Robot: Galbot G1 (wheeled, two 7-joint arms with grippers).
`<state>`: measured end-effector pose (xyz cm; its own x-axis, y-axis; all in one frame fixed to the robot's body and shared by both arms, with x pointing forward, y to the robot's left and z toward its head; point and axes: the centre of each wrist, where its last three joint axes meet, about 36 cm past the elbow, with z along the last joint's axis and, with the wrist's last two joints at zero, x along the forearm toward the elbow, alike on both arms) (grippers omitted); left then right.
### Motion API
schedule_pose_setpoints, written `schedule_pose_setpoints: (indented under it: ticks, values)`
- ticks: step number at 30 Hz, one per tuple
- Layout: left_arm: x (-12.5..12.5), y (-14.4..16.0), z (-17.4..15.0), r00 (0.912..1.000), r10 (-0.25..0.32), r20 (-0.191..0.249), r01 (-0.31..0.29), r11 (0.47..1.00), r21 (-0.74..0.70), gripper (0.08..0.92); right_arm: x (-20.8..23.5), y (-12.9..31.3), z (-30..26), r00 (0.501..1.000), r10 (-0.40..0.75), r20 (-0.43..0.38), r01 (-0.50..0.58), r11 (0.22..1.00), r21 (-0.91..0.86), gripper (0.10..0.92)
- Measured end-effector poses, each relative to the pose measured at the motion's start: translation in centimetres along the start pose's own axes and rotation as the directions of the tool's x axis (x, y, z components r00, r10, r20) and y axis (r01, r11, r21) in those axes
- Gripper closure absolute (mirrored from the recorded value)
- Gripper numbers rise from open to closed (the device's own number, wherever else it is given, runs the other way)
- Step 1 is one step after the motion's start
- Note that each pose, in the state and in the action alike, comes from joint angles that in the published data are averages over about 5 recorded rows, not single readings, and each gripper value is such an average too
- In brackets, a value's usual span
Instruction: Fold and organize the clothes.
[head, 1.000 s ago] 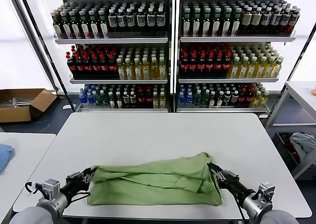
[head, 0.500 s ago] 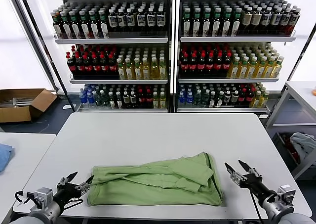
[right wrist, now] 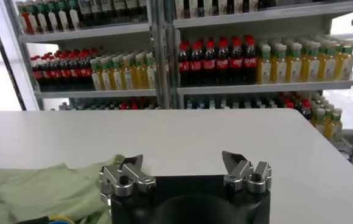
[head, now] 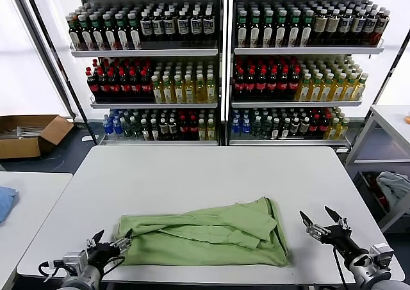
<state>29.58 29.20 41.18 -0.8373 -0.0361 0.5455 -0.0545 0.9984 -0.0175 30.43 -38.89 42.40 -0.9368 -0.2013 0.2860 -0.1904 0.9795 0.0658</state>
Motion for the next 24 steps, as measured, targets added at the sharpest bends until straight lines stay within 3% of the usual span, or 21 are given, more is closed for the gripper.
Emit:
schedule_pose_setpoints:
  ticks: [4, 14, 24]
  values:
    - [-0.1, -1.5, 0.8, 0.9998, -0.010, -0.019, 0.010, 1.000, 0.019, 0.245, 0.1, -0.1, -0.1, 1.000, 0.005, 0.007, -0.005, 1.000, -0.002, 0.200]
    - [-0.3, -4.0, 2.3, 0.9987, -0.026, -0.043, 0.027, 0.999, 0.022, 0.536, -0.1, -0.3, -0.4, 1.000, 0.015, 0.022, -0.014, 1.000, -0.018, 0.200]
    - [-0.4, -4.5, 3.1, 0.9992, -0.034, -0.022, 0.034, 0.999, -0.006, 0.821, -0.4, -0.1, -0.6, 0.999, 0.007, 0.032, -0.006, 1.000, -0.026, 0.200]
